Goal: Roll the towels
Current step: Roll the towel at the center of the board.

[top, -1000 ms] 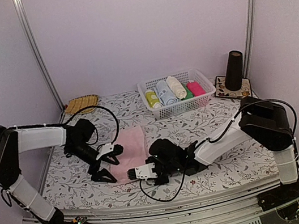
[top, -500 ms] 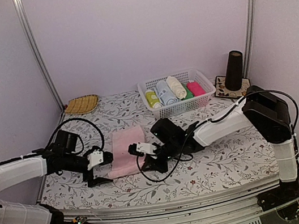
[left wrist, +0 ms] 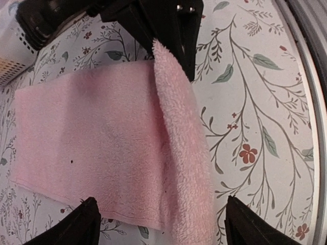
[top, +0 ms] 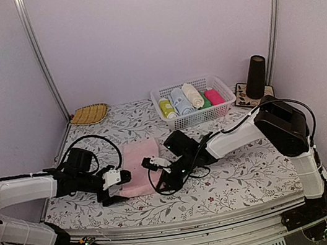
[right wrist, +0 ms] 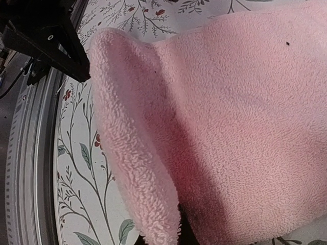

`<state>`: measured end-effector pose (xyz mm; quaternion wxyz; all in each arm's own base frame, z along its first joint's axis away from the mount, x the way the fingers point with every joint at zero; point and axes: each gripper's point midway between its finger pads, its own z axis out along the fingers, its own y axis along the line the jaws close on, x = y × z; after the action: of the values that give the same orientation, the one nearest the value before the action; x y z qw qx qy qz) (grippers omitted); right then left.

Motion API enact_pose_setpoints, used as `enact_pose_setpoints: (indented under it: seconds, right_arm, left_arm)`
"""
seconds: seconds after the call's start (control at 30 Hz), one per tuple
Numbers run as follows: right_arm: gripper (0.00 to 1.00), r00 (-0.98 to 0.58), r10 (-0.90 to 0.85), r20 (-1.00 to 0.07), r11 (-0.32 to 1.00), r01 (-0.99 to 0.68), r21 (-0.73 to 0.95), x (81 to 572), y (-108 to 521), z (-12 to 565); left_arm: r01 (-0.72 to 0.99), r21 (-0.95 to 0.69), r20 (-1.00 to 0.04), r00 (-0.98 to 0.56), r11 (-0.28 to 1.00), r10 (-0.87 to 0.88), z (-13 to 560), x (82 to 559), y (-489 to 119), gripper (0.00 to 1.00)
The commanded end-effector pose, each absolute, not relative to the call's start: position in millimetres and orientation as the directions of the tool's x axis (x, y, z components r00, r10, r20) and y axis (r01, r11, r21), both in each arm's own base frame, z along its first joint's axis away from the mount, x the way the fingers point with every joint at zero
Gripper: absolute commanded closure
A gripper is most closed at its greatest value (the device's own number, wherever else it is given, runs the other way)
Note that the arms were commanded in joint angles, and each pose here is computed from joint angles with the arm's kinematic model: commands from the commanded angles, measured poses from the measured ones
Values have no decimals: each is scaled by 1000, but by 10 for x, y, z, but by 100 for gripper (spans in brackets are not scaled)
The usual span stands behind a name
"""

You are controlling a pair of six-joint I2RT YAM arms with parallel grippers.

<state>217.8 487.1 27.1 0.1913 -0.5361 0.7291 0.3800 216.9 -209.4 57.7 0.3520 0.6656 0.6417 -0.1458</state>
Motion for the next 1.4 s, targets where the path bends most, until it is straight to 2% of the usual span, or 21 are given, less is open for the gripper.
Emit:
enact_pose_setpoints:
  seconds: [0.0, 0.2, 0.33, 0.37, 0.5, 0.6, 0.83, 0.93, 1.13, 1.37]
  right_arm:
    - [97, -417, -649, -636, 130, -885, 448, 2087, 4880, 187]
    - [97, -511, -629, -585, 164, -824, 543, 2156, 4866, 215]
    - [97, -529, -624, -574, 165, -808, 566, 2163, 4886, 264]
    - [97, -529, -626, -573, 162, -807, 568, 2154, 4892, 262]
    - [96, -545, -638, -543, 177, -791, 586, 2147, 4875, 177]
    - [96, -555, -644, -527, 181, -780, 600, 2128, 4866, 140]
    - [96, -586, -651, -483, 197, -744, 638, 2115, 4804, 73]
    - [96, -600, -653, -462, 203, -727, 656, 2102, 4786, 48]
    - [93, -625, -656, -423, 217, -693, 688, 2094, 4747, -3]
    - [92, -674, -638, -372, 234, -630, 740, 2156, 4704, -12]
  left_arm:
    - [960, 257, -689, 103, 108, 717, 672, 2239, -2207, 17]
    - [966, 240, -726, 115, 93, 678, 765, 2196, -2281, 20]
    - [977, 193, -712, 78, 87, 698, 694, 2195, -2298, 43]
    - [980, 179, -704, 64, 89, 707, 656, 2202, -2291, 46]
    - [978, 159, -697, 12, 138, 717, 590, 2303, -2248, 50]
    - [968, 168, -693, -20, 188, 721, 568, 2414, -2217, 58]
    - [956, 140, -610, -122, 257, 783, 235, 2568, -2098, 65]
    - [952, 132, -576, -153, 276, 803, 106, 2602, -2041, 64]
    - [930, 187, -618, -139, 316, 773, 290, 2722, -1951, 45]
    - [891, 341, -619, -26, 299, 785, 499, 2707, -1827, 30]
